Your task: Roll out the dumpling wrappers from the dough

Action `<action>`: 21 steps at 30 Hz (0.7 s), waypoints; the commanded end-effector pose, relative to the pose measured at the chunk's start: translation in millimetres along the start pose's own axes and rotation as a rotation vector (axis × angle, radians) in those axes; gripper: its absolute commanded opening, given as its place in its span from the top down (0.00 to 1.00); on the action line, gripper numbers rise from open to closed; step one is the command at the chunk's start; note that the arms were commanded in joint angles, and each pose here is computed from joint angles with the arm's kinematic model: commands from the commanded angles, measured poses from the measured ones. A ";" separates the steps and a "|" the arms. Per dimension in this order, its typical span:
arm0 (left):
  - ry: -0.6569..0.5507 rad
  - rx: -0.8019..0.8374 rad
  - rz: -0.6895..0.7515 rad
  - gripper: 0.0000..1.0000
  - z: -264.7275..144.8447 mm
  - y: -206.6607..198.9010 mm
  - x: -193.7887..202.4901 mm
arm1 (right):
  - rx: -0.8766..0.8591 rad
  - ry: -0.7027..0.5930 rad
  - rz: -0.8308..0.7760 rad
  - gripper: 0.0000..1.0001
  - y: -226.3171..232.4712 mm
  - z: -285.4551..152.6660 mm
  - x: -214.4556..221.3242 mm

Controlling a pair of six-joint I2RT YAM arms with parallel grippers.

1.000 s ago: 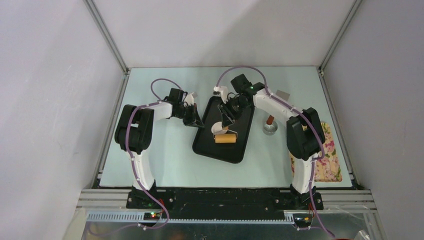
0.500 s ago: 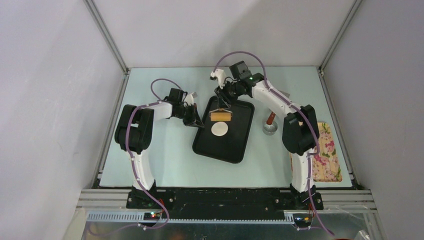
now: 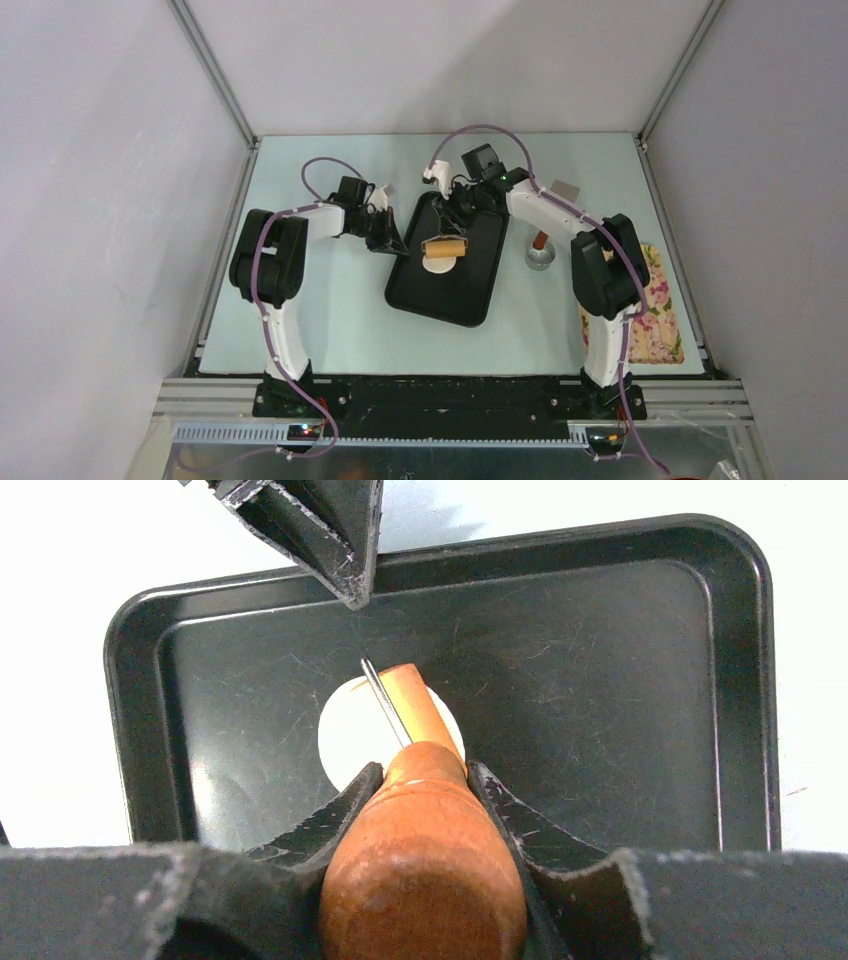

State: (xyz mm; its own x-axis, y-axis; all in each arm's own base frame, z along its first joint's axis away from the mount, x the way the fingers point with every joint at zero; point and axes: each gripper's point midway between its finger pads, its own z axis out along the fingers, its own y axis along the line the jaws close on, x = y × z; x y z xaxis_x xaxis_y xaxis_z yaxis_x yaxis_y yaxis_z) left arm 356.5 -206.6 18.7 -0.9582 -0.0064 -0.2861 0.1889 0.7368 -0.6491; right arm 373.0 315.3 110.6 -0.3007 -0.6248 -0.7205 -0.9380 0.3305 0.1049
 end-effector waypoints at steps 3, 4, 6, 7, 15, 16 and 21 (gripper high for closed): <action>0.090 -0.108 -0.075 1.00 4.0 30.1 28.9 | -0.105 0.253 0.152 1.00 41.1 17.9 84.6; 0.090 -0.108 -0.075 1.00 4.0 30.0 28.9 | -0.109 0.256 0.157 1.00 43.3 18.4 85.8; 0.091 -0.109 -0.076 1.00 3.9 30.1 29.1 | -0.113 0.264 0.168 1.00 46.3 19.2 87.8; 0.091 -0.109 -0.076 1.00 3.9 30.3 29.2 | -0.116 0.268 0.180 1.00 48.2 20.3 89.0; 0.089 -0.107 -0.076 1.00 3.5 29.7 29.0 | -0.114 0.298 0.274 1.00 61.7 23.3 102.0; 0.089 -0.105 -0.076 1.00 3.3 29.6 28.9 | -0.101 0.286 0.285 1.00 60.8 22.4 99.2; 0.091 -0.106 -0.077 1.00 3.7 30.0 29.0 | 0.013 0.277 0.269 1.00 55.4 19.0 105.4</action>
State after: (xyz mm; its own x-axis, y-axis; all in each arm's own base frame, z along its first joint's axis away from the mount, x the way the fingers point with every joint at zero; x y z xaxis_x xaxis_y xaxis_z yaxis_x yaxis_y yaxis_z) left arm 356.5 -206.6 18.7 -0.9582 -0.0064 -0.2861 0.1889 0.7368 -0.6491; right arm 359.1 316.7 105.7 -0.3883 -0.5615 -0.7307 -0.8961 0.4150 0.1573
